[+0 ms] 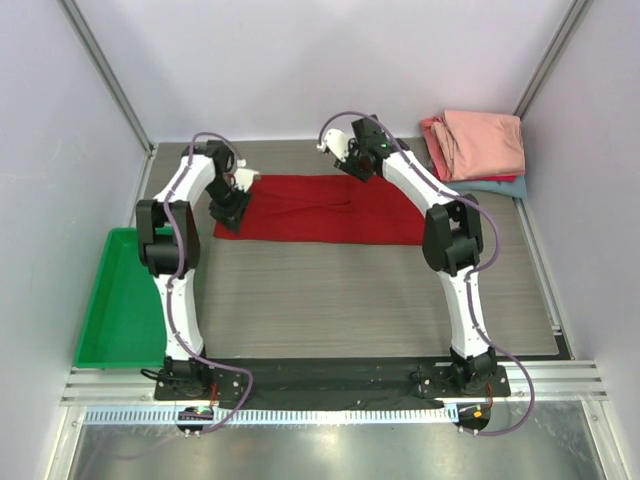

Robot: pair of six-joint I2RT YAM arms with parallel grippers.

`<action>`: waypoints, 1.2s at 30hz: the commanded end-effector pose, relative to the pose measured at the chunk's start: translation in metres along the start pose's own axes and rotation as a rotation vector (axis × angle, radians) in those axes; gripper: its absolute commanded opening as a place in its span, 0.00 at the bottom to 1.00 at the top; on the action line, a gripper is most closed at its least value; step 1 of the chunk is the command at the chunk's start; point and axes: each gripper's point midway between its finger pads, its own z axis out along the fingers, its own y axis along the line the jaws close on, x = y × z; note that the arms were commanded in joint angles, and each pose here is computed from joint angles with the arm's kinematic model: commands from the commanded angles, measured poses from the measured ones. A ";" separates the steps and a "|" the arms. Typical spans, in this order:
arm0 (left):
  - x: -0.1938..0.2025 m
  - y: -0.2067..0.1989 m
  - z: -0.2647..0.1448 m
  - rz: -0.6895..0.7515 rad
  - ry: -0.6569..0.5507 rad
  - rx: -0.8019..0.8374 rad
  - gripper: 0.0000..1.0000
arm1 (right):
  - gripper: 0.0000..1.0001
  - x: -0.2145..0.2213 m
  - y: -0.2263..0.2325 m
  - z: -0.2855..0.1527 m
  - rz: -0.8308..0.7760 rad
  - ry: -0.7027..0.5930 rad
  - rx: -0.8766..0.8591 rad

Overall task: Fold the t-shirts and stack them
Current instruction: Fold the tshirt

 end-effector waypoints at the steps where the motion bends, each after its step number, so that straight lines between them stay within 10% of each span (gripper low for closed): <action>1: -0.011 -0.029 -0.082 0.215 -0.175 0.009 0.37 | 0.42 -0.011 -0.032 -0.068 0.068 -0.039 0.157; 13: 0.038 -0.001 -0.042 0.692 0.040 -0.157 0.43 | 0.43 0.040 0.024 -0.125 0.133 0.048 0.101; 36: 0.014 0.043 0.002 0.656 0.139 -0.251 0.43 | 0.43 0.057 0.041 -0.133 0.114 0.084 0.064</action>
